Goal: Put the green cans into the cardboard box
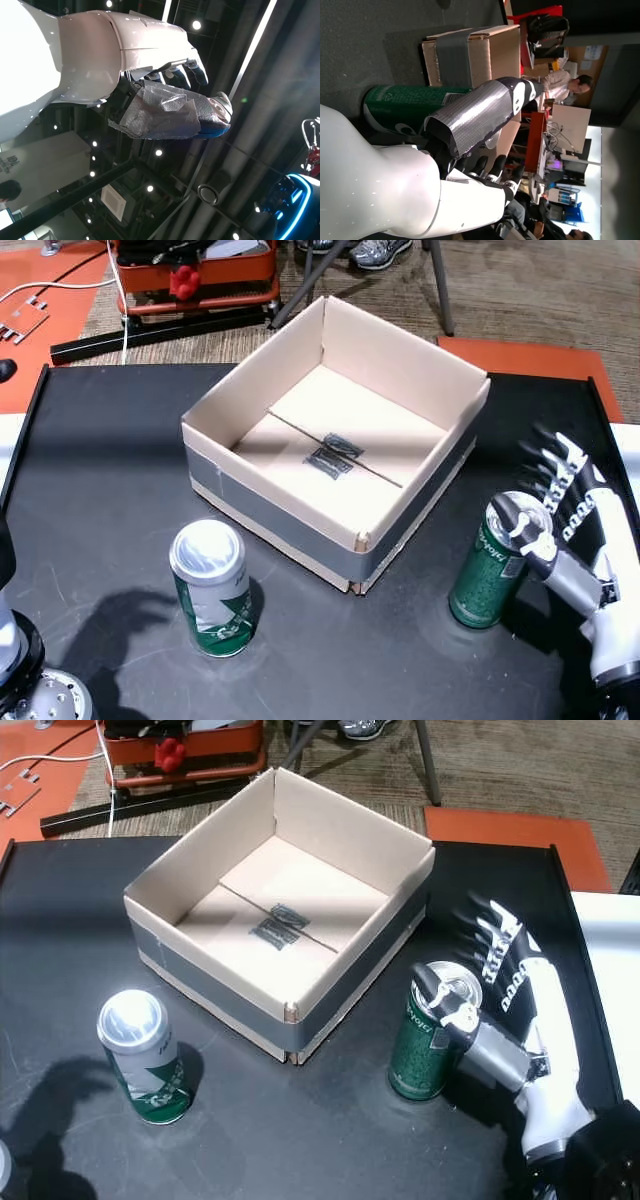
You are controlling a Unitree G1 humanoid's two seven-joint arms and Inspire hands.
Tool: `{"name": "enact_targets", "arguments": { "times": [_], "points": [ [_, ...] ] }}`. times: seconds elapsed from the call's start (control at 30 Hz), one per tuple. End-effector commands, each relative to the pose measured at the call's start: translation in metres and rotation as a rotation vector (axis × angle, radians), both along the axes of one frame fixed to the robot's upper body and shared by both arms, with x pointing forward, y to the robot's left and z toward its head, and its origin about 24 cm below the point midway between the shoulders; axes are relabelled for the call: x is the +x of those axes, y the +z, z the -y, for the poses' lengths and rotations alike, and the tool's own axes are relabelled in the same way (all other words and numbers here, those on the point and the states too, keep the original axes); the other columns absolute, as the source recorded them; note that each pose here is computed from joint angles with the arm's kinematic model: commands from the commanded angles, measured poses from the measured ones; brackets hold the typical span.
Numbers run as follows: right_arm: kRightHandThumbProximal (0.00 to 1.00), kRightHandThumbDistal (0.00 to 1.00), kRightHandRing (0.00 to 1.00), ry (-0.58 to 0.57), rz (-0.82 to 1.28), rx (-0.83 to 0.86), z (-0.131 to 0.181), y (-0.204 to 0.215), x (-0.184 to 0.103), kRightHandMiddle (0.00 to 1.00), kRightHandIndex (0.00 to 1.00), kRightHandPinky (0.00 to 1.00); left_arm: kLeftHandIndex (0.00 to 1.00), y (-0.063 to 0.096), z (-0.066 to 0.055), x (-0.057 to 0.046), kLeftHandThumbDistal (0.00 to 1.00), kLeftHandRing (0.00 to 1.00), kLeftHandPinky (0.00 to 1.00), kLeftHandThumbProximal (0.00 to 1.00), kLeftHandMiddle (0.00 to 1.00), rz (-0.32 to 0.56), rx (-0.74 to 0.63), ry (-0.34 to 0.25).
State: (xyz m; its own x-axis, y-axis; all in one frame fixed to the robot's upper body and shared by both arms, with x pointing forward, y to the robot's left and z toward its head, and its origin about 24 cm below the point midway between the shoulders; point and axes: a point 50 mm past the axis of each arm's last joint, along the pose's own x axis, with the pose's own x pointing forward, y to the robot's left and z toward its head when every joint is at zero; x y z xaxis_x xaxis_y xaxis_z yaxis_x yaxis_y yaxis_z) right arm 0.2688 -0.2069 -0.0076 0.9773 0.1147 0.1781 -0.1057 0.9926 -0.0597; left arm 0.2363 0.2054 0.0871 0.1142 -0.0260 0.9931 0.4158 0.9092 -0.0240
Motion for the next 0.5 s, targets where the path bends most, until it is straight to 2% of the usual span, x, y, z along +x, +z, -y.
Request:
{"name": "enact_targets", "arguments": {
  "times": [0.0, 0.1, 0.47],
  "points": [
    [0.33, 0.96, 0.84, 0.007, -0.01, -0.009, 0.0008, -0.0002, 0.0012, 0.85, 0.83, 0.89, 0.68, -0.0069, 0.0194, -0.0009, 0.27, 0.85, 0.87, 0.73, 0.73, -0.007, -0.083, -0.001],
    [0.33, 0.97, 0.84, 0.011, -0.015, -0.016, 0.0003, -0.0006, 0.0013, 0.85, 0.84, 0.89, 0.69, -0.007, 0.0194, -0.0007, 0.28, 0.85, 0.87, 0.73, 0.73, -0.007, -0.08, -0.017],
    [0.35, 0.97, 0.84, 0.011, -0.023, -0.029, -0.0003, -0.0018, 0.001, 0.84, 0.83, 0.9, 0.68, -0.0074, 0.0201, -0.0002, 0.27, 0.85, 0.87, 0.74, 0.72, -0.01, -0.085, -0.01]
  ]
}}
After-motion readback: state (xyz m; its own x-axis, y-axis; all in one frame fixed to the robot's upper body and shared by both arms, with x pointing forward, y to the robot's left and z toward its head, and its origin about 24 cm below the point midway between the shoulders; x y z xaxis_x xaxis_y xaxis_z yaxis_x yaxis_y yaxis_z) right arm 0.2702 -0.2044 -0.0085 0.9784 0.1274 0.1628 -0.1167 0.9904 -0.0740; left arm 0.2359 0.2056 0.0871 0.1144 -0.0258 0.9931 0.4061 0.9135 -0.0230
